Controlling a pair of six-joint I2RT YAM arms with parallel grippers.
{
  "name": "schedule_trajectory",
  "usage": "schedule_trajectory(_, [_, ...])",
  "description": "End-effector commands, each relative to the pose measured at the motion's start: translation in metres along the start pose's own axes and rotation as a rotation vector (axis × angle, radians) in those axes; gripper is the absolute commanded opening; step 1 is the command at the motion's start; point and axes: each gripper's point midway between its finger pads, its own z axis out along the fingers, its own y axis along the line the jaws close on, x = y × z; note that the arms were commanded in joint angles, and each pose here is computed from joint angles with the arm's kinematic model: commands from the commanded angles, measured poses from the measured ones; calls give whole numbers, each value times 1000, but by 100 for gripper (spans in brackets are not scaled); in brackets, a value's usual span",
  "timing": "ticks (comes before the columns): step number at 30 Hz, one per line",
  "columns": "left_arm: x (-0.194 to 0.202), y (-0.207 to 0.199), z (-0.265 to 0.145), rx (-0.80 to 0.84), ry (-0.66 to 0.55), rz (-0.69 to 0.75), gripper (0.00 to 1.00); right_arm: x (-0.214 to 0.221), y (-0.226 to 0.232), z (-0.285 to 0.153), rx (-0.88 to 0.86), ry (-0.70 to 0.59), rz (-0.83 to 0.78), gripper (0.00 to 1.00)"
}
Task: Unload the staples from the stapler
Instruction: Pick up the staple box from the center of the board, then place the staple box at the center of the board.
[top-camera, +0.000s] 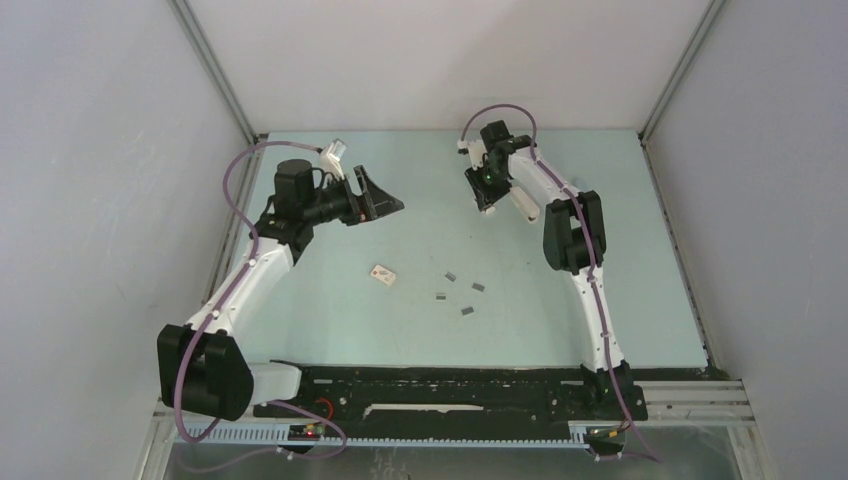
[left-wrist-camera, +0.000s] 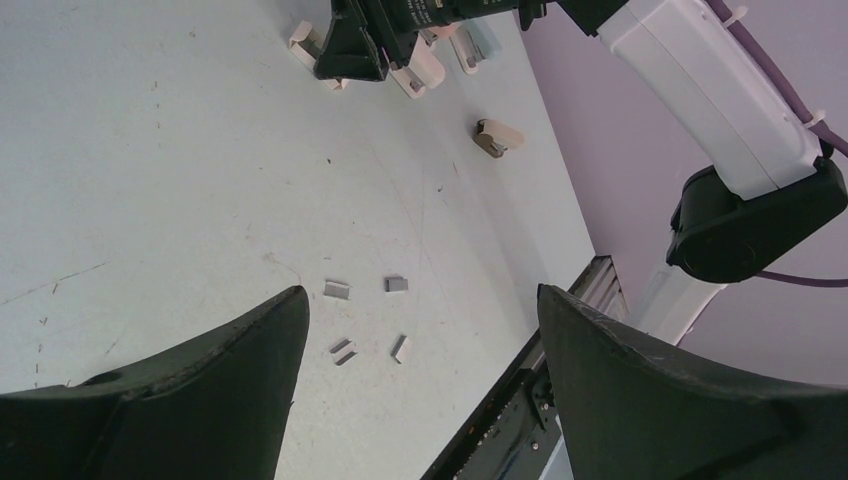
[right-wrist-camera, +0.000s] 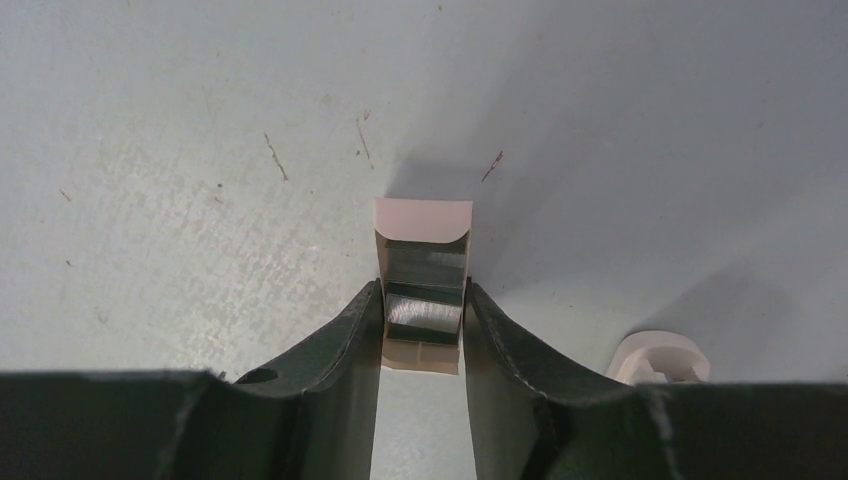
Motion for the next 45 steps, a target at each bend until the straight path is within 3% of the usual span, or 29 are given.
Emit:
schedule_trajectory(1, [-14, -13, -5, 44, -38, 30, 89, 10, 15, -12, -41, 24, -55, 40])
schedule_trajectory(17, [-15, -15, -6, 54, -44, 33, 90, 108, 84, -39, -141, 102, -399, 40])
schedule_trajectory(23, [-14, -15, -6, 56, -44, 35, 90, 125, 108, -40, -148, 127, -463, 41])
schedule_trajectory(38, [-18, -21, -10, 69, -65, 55, 90, 113, 149, -56, -232, 110, -328, 49])
schedule_trajectory(45, [-27, -36, -19, 116, -142, 139, 91, 78, 135, -99, -207, -19, -242, 60])
